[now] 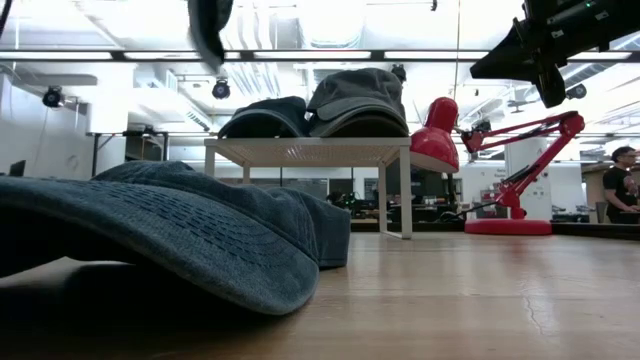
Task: Stack small to large cups/mugs on shelf
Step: Stack the left blue cup on the other blue cup on the shelf
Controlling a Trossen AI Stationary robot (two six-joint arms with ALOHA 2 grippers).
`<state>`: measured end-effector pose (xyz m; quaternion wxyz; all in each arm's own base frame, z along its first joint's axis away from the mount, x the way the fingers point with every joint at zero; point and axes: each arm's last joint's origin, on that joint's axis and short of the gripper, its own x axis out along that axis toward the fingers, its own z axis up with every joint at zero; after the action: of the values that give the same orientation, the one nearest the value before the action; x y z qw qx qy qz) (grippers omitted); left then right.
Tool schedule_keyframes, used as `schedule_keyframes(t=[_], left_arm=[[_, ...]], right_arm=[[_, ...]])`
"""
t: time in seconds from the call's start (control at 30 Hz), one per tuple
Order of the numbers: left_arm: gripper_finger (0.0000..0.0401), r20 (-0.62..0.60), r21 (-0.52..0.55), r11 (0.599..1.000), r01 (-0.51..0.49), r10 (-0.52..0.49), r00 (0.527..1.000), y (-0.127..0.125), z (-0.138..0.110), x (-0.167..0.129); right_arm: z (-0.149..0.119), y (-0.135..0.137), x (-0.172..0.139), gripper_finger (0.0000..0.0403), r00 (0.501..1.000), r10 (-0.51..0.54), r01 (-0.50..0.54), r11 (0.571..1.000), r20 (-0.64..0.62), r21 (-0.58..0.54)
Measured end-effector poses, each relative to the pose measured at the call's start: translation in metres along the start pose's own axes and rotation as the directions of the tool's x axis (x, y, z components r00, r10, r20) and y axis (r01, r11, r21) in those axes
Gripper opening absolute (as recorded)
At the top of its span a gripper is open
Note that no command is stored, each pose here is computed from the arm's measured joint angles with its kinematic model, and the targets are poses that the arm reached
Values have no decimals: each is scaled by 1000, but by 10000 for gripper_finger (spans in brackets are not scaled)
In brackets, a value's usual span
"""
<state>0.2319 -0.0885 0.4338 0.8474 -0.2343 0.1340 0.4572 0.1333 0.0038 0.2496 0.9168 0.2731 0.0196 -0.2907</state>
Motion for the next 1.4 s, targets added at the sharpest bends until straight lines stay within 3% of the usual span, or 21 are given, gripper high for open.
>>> schedule_keyframes(t=[0.23,0.5,0.73,1.17,1.4], left_arm=[[0,75,62,995,-78,73,995,8,54,19],[0,60,140,981,-135,128,990,7,91,70],[0,-55,207,958,-199,214,975,16,97,115],[0,-111,262,935,-240,276,955,16,111,126],[0,-217,312,907,-282,357,909,13,100,171]], right_arm=[[0,0,0,29,1000,0,0,1000,0,0],[0,0,0,29,1000,0,0,1000,0,0],[0,0,0,29,1000,0,0,1000,0,1],[0,0,0,29,1000,-17,17,1000,15,2],[0,0,0,29,1000,-16,16,1000,14,5]])
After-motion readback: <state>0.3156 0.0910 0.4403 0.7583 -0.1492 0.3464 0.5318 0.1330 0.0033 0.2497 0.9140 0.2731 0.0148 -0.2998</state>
